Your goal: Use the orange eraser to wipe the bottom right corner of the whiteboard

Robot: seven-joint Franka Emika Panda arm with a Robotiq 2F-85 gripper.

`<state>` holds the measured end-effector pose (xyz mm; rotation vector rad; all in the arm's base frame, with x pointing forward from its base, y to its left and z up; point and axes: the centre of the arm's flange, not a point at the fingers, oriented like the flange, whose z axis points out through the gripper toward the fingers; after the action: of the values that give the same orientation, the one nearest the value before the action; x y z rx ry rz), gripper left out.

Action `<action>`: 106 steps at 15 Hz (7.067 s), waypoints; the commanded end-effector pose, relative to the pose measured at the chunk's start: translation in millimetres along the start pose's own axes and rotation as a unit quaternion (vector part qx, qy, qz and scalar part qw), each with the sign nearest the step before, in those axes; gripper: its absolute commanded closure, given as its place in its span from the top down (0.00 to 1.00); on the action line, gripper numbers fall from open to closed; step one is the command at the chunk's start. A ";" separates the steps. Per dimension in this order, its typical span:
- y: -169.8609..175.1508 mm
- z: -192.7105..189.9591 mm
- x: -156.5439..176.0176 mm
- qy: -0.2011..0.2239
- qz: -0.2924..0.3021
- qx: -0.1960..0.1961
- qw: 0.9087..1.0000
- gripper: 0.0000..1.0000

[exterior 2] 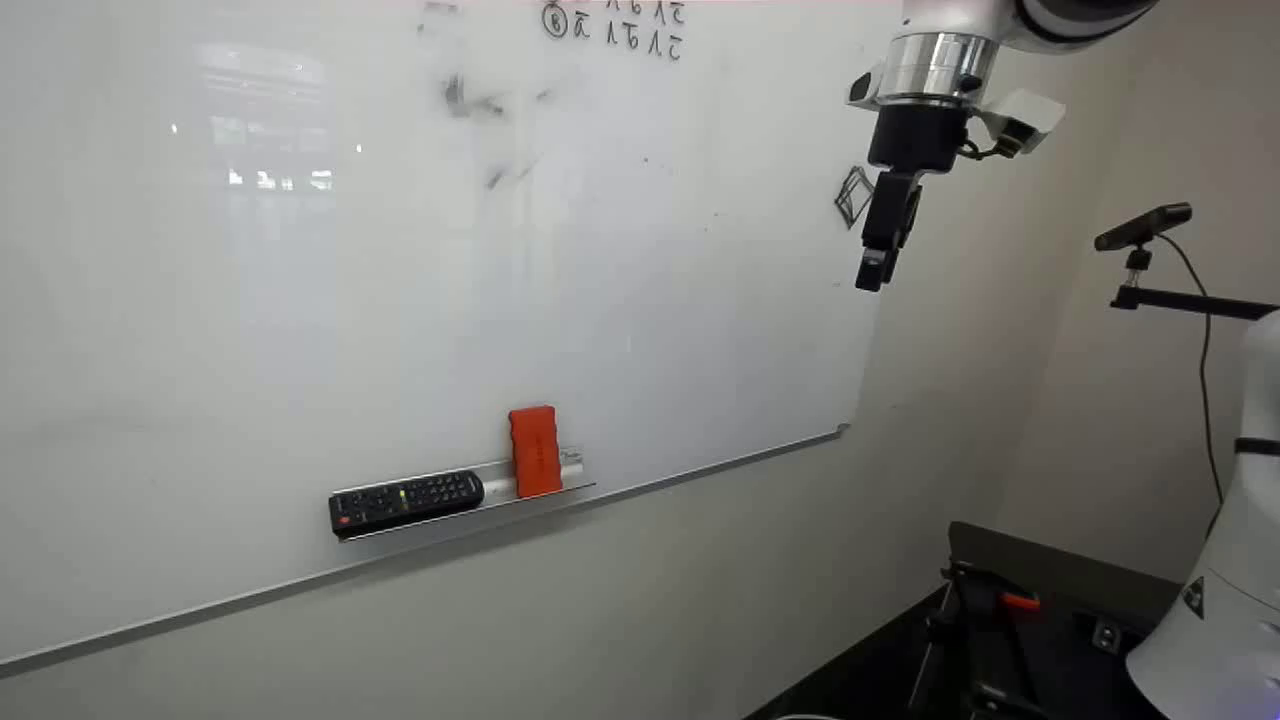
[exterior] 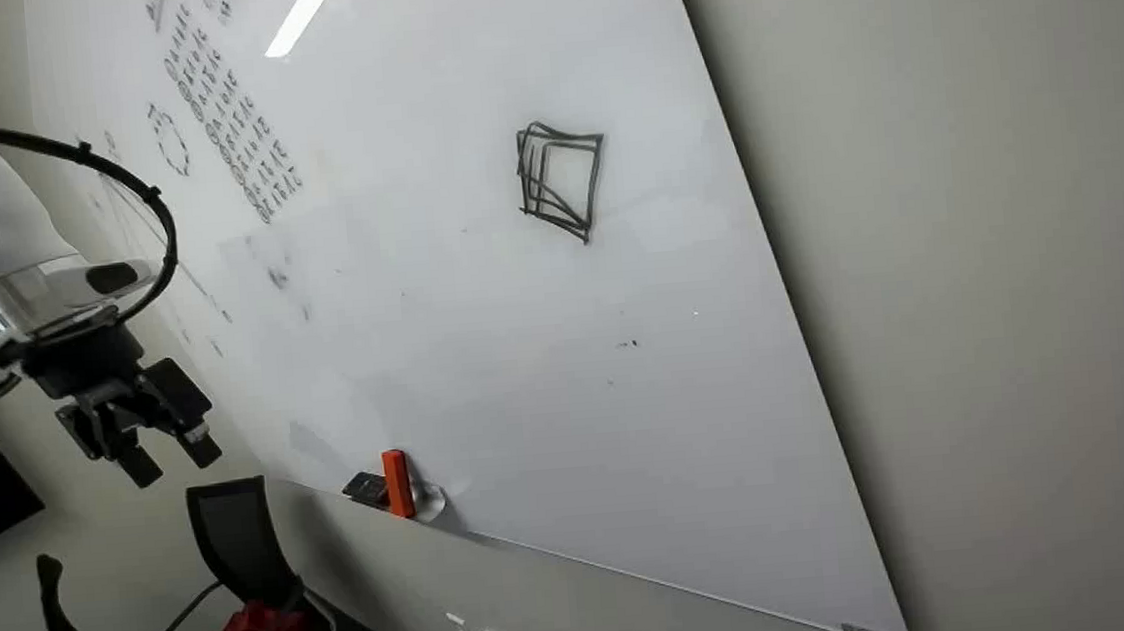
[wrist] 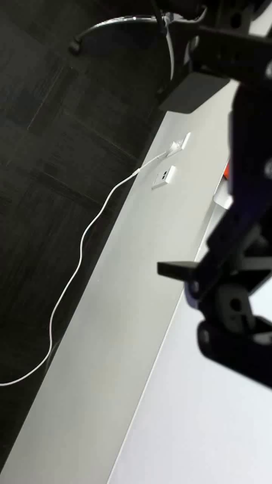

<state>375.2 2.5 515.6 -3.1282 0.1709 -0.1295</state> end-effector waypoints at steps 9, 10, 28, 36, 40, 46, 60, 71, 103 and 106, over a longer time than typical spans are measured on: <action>0.0 0.0 0.0 0.000 0.000 0.000 1.000 1.00; 0.0 0.0 0.0 0.000 0.000 0.000 1.000 1.00; -81.2 71.2 69.0 0.112 0.025 -0.001 0.993 1.00; -119.0 91.6 87.1 0.162 0.051 -0.032 0.985 1.00; -167.0 123.1 92.2 0.211 0.080 -0.026 0.974 1.00; -182.5 169.4 98.8 0.270 0.123 -0.017 0.955 1.00; -169.7 212.8 100.6 0.337 0.161 -0.018 0.928 1.00; -165.8 264.6 112.5 0.443 0.187 -0.029 0.876 1.00; -167.0 339.9 162.0 0.513 0.153 -0.059 0.842 1.00; -164.5 340.8 165.7 0.512 0.153 -0.062 0.843 1.00</action>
<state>583.4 149.2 192.4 -2.6805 0.6756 -1.7993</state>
